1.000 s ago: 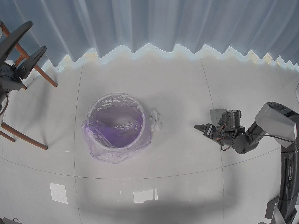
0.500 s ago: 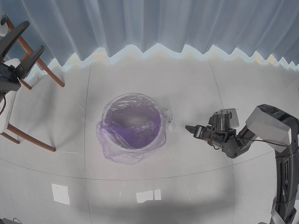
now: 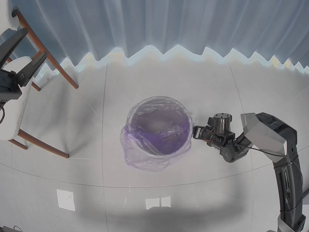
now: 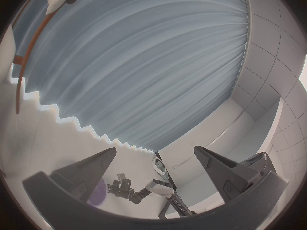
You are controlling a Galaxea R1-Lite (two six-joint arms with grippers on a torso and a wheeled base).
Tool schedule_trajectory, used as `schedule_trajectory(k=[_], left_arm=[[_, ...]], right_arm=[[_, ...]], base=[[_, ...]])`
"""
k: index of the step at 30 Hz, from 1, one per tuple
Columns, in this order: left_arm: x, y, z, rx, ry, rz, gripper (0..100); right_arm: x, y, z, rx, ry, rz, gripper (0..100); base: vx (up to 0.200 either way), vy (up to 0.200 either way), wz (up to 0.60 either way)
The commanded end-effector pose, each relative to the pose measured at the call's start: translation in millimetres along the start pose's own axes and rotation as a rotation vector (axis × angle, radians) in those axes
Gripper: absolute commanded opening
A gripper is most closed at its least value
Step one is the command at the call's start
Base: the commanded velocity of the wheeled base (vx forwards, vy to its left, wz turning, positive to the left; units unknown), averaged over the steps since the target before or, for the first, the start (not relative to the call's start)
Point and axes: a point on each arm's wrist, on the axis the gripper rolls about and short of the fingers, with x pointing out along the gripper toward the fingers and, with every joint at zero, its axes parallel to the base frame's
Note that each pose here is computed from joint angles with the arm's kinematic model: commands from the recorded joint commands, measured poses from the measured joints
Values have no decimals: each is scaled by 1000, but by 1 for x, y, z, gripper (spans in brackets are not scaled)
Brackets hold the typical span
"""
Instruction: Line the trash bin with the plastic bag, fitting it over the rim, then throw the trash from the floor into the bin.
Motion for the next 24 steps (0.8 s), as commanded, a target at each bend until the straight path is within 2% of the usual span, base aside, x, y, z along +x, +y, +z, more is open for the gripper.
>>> schedule_trajectory(k=[1,10,16,17,24], left_arm=[[-2,-3,0,6,1,-6,100],[-2,-4,0,5,2,-8,100],[-2,-3,-1,1,5,-10,100],[-2,-3,-1,1,5,-10,100],[-2,-5,-1,5,5,-13,100]], right_arm=[[16,2,-12,-9,-4,17,100],[46,-8,-30,-21,-27,13,100],[57,-18,-28,-20,-62,7,100],[60,-19,-28,-19,-71,7,0],[61,-24,-20,-15,-103,3,0]], base=[[0,0,0],[0,0,0],[0,0,0],[0,0,0],[0,0,0]])
